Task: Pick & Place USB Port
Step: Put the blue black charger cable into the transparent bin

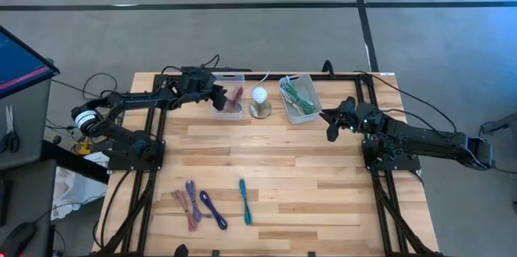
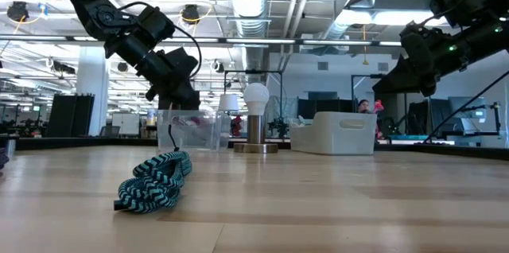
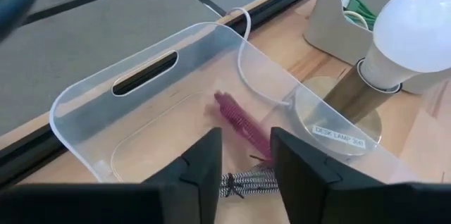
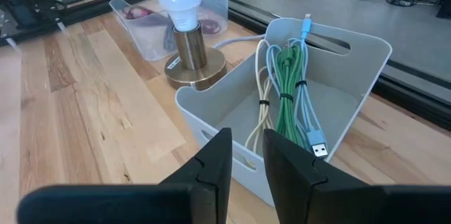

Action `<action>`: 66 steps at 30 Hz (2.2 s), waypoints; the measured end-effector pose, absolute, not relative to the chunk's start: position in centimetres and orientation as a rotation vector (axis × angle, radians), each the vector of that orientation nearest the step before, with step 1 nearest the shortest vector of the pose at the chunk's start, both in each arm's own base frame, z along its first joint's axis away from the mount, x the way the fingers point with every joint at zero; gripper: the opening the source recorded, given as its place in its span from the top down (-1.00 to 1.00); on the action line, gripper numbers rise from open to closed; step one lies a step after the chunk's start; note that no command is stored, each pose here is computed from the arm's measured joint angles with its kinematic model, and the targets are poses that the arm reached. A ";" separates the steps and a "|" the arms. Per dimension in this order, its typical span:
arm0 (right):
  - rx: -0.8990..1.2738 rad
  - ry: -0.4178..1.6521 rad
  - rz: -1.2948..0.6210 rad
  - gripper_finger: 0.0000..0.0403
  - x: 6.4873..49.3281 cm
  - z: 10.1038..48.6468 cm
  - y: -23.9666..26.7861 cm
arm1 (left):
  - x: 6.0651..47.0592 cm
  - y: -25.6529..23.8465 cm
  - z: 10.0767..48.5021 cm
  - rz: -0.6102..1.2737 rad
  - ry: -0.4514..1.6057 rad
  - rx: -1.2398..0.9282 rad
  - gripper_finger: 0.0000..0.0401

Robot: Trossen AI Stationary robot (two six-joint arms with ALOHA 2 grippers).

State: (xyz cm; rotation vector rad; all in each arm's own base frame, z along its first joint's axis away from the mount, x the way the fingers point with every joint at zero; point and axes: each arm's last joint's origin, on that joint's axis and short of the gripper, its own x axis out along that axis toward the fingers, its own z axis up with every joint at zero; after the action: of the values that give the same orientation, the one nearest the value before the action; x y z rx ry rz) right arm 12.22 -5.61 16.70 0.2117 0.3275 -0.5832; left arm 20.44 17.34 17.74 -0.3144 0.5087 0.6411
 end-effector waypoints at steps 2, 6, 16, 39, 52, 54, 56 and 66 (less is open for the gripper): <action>0.212 0.328 -0.583 0.63 12.2 16.7 -5.6 | 20.5 17.3 17.8 0.636 0.509 -0.304 0.39; 0.212 0.330 -0.583 0.63 12.2 16.7 -5.6 | 20.6 17.0 18.4 0.541 0.489 -0.255 0.42; 0.218 0.367 -0.585 0.63 12.1 16.4 -5.5 | 21.1 11.7 22.0 0.112 0.438 0.086 0.59; 0.226 0.362 -0.587 0.63 12.1 16.4 -5.6 | 24.1 1.0 23.0 0.085 0.584 1.048 0.58; 0.226 0.361 -0.587 0.63 12.1 16.4 -5.6 | 24.7 1.0 25.2 0.110 0.579 0.962 0.44; 0.234 0.358 -0.588 0.63 12.1 16.4 -5.6 | 24.8 1.0 25.0 0.106 0.587 0.962 0.32; 0.244 0.355 -0.590 0.63 12.1 16.4 -5.6 | 25.0 1.0 24.5 0.091 0.614 0.966 0.19; 0.251 0.353 -0.591 0.63 12.1 16.4 -5.6 | 26.8 -0.7 19.2 -0.211 0.913 1.295 0.23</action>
State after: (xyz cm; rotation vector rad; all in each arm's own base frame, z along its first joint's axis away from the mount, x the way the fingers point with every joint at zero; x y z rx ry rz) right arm 12.11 -5.56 16.41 0.2506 0.3526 -0.5910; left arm 26.83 -0.70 19.17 1.2946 0.9129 -0.2109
